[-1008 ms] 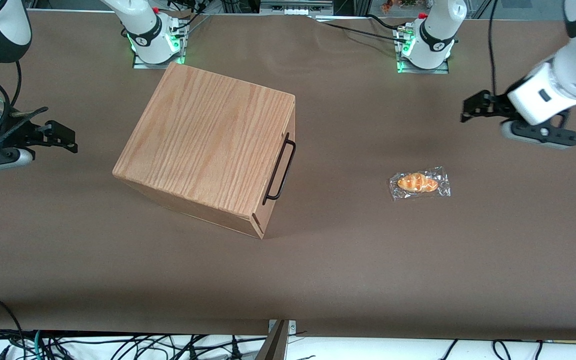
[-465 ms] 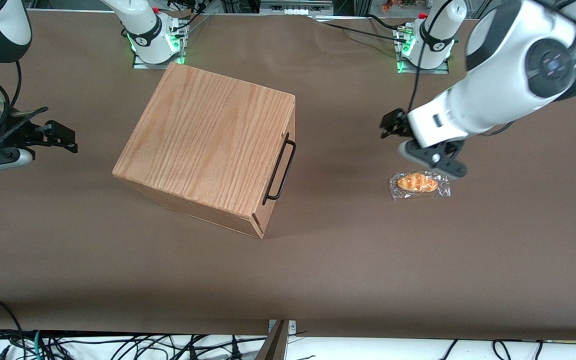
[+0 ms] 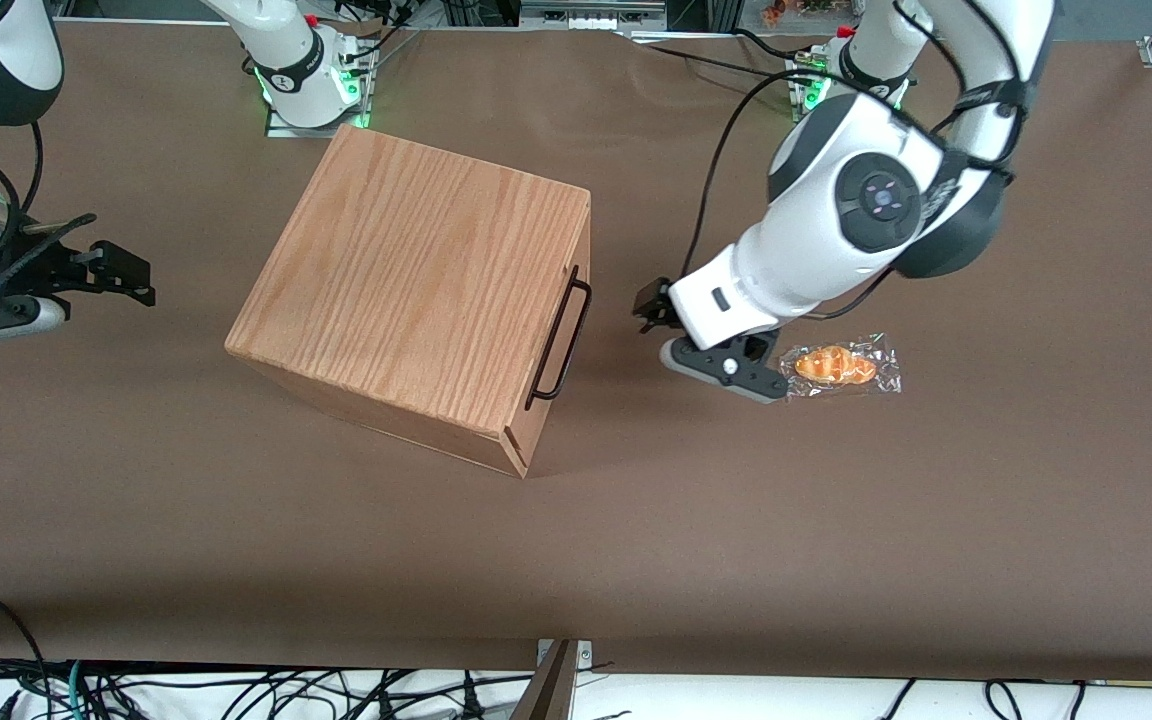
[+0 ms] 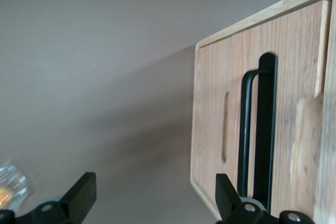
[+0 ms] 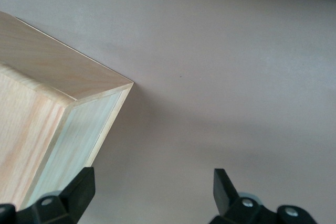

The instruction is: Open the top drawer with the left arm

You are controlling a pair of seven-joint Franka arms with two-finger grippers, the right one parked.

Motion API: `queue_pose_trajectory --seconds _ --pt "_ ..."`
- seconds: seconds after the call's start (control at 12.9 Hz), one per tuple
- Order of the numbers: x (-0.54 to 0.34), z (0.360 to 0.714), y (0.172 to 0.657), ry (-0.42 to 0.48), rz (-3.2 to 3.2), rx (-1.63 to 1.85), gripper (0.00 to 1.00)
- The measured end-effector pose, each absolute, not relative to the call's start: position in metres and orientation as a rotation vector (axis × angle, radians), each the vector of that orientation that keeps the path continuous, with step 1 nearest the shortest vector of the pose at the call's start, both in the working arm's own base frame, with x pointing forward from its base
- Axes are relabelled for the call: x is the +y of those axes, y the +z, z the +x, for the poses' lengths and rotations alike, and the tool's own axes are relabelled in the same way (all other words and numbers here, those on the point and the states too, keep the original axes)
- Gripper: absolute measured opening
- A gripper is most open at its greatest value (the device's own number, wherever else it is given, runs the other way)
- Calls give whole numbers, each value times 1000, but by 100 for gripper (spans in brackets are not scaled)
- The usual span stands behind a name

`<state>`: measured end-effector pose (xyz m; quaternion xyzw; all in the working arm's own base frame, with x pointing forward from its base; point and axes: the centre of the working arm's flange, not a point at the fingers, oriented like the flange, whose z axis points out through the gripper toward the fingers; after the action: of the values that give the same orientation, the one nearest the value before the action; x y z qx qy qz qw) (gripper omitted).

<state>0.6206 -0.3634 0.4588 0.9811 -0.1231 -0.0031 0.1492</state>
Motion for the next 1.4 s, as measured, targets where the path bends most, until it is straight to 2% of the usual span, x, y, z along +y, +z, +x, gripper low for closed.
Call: queue_pose_trajectory --seconds 0.31,0.54,0.85,1.4 --pt "-404 622 414 68 2785 -377 100" --pt "-424 612 410 83 2773 -402 100" --pt "-435 605 409 76 2769 -425 100" --pt "-438 607 374 15 2785 -422 100"
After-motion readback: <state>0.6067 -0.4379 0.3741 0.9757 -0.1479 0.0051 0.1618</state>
